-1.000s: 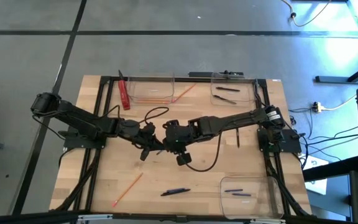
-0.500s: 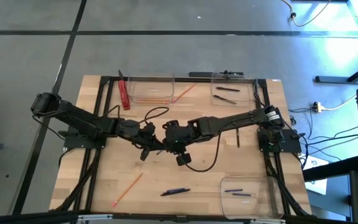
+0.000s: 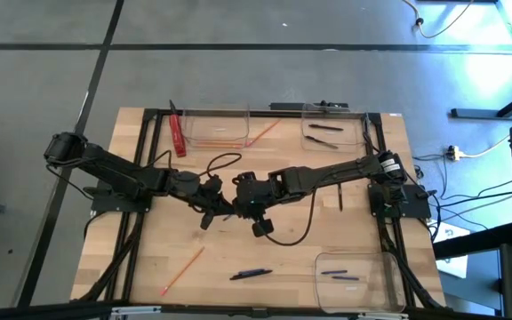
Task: Sort crayons/erasers/pens/pencils in bins
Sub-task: Put the blue crayon into the bottom transparent bin
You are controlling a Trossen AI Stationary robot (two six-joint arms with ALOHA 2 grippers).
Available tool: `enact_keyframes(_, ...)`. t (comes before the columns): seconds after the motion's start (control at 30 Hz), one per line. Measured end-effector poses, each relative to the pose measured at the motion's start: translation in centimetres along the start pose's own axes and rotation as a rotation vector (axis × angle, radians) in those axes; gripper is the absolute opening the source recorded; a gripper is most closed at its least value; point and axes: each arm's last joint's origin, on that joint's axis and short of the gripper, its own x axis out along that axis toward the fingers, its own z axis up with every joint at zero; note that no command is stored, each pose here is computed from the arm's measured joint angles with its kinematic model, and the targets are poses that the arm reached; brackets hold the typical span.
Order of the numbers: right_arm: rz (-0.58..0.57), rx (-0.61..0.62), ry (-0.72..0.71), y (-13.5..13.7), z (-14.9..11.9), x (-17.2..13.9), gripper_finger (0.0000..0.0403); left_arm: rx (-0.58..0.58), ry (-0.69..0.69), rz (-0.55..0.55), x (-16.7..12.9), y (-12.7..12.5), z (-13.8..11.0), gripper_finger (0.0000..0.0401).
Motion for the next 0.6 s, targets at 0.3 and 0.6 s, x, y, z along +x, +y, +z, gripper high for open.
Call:
enact_keyframes(0.3, 0.001, 0.000, 0.001, 0.02, 0.00, 0.00, 0.0034, 0.000, 0.001, -0.001, 0.00, -0.01, 0.00, 0.0000)
enact_keyframes(0.6, 0.001, 0.000, 0.000, 0.02, 0.00, 0.00, 0.0031, 0.000, 0.000, -0.001, 0.00, -0.01, 0.00, 0.0004)
